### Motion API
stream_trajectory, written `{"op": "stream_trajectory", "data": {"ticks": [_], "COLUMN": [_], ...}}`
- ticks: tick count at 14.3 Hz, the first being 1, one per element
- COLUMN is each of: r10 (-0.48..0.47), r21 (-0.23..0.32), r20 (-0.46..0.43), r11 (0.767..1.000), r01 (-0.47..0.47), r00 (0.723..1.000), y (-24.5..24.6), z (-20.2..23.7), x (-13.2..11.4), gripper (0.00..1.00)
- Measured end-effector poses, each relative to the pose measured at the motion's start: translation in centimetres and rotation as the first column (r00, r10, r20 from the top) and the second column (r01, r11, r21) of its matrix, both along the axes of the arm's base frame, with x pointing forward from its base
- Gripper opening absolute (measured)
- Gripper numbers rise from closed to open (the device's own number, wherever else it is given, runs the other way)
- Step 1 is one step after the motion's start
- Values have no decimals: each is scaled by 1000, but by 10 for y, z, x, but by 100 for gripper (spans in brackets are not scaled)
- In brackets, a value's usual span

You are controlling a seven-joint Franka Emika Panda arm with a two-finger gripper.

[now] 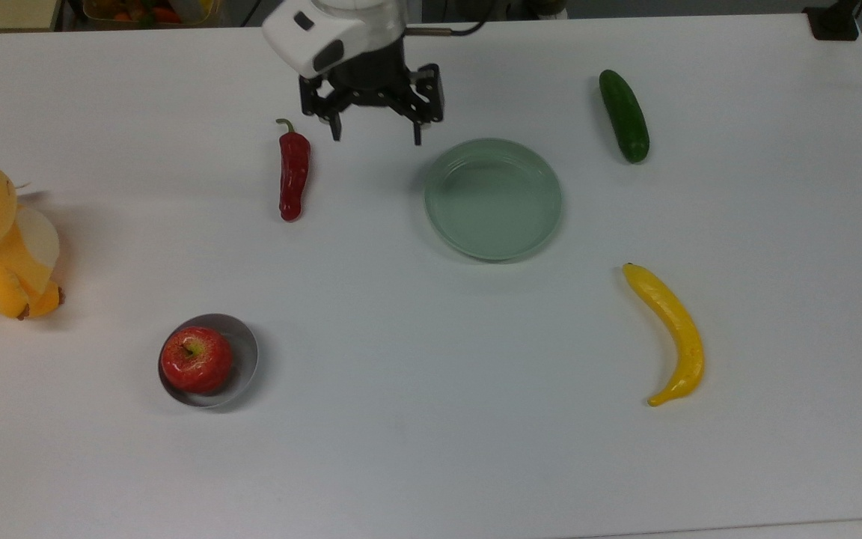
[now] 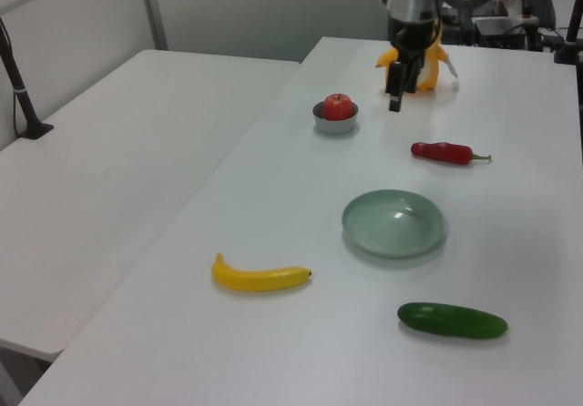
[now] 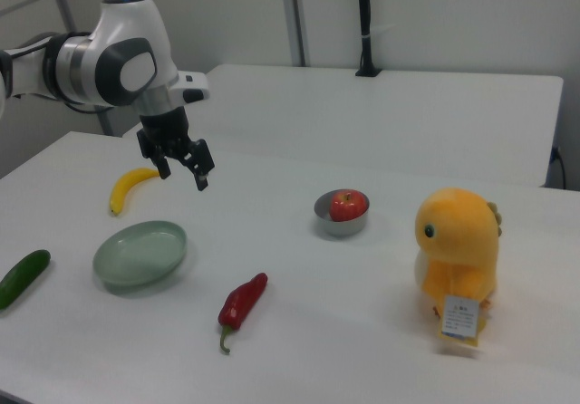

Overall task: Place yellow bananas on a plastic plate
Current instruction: 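Carry the open gripper past the green plate to above the banana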

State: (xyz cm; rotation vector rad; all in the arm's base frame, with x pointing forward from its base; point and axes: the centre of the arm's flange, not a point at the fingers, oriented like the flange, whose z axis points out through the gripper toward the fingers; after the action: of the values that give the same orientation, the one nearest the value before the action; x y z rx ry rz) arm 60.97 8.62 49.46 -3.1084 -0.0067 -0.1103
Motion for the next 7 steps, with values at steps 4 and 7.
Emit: {"op": "stream_trajectory", "data": {"ticks": [4, 7], "r10": [77, 87], "r21": [25, 58], "r20": [53, 158], "r11": [997, 994], "r01": [-78, -97], "r00": [996, 984], "y": [73, 156], "z": [11, -6], "x": [28, 42], "gripper": [100, 100]}}
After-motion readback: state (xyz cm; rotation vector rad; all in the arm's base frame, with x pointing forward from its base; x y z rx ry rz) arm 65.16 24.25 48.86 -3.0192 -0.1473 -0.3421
